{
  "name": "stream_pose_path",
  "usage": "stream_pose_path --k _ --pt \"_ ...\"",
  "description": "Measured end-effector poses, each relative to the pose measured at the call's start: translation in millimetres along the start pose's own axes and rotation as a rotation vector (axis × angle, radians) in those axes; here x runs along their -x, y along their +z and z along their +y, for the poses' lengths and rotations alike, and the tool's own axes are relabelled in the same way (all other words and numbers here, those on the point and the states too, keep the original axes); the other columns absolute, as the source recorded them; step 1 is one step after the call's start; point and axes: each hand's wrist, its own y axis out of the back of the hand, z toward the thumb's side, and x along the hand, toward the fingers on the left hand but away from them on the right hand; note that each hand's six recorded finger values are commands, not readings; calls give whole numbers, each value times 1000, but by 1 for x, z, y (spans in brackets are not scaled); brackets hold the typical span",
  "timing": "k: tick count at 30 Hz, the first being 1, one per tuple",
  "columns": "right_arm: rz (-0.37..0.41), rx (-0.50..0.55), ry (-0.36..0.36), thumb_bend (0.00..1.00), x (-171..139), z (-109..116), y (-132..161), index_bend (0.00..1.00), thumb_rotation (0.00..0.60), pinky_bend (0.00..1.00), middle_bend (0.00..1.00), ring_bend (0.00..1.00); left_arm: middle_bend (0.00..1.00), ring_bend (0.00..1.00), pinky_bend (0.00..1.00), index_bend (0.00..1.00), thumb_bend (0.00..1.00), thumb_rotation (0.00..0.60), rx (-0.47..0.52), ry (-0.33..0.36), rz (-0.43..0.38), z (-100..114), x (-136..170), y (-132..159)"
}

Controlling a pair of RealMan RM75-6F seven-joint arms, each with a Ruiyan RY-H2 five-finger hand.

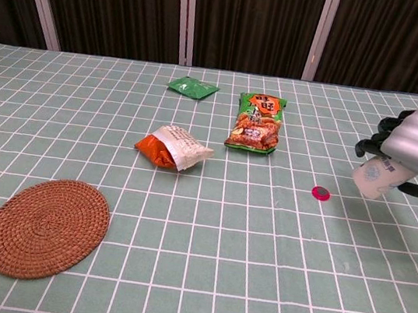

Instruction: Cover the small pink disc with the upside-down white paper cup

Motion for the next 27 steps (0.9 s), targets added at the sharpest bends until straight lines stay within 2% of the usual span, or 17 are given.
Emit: stream_pose_path --k 5,8,18,20,23,24,27 --pt "38 346 -21 200 1 18 9 302 600 446 445 301 0 0 0 0 0 600 8 -6 -2 1 2 0" --pt "76 474 -9 199 4 24 21 302 600 449 445 301 0 0 0 0 0 600 8 -10 -2 1 3 0" --pt "146 617 38 186 16 21 62 315 600 447 446 290 0 0 0 0 0 600 10 -17 1 1 2 -1" --pt "151 624 53 160 17 19 66 286 600 360 374 216 0 0 0 0 0 600 7 -15 4 2 2 -1" --pt "155 621 81 44 15 15 67 100 600 89 113 30 0 0 0 0 0 600 7 -16 5 2 2 -2" --pt "157 617 95 12 14 13 67 43 600 26 44 2 0 0 0 0 0 600 8 -16 5 2 2 -2" --pt "165 580 150 0 9 7 63 0 600 0 0 0 0 0 0 0 0 600 14 -20 3 2 2 -1"
